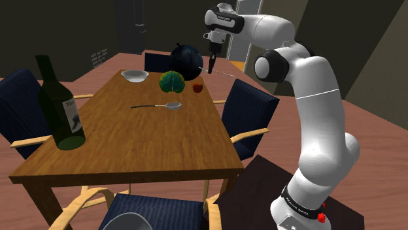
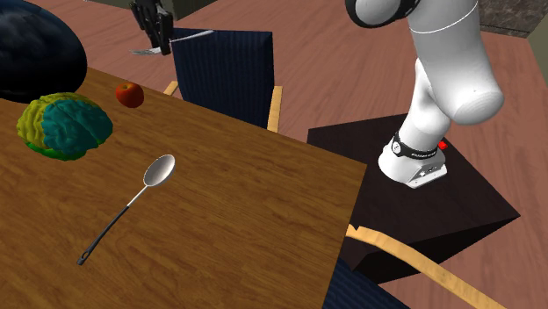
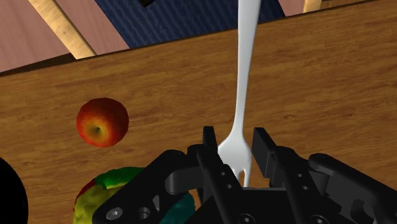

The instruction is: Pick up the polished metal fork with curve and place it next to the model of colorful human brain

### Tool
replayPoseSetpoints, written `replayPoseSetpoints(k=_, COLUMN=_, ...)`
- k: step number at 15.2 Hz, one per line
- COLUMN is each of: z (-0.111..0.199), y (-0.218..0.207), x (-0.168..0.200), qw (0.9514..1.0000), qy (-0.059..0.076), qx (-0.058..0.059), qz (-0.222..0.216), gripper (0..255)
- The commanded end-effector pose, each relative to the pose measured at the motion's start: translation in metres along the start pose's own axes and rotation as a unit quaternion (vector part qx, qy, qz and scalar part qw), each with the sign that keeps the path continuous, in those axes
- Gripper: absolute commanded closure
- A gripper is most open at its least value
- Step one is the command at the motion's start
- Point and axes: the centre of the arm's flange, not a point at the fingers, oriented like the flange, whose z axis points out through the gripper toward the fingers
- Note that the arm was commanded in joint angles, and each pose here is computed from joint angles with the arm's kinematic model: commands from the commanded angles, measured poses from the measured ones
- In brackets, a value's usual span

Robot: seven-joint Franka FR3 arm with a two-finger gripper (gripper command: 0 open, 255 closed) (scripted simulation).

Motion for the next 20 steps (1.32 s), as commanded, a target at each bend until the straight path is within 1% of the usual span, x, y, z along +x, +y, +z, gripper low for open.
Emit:
replayPoseSetpoints(k=1, z=0.008, y=0.006, x=-0.001, qw=1.0000, qy=0.000, qx=0.000, qz=-0.001, gripper=255)
replayPoseSetpoints(k=20, z=0.108, y=0.007, x=-0.009, qw=1.0000, qy=0.000, qx=0.000, qz=-0.001, gripper=255)
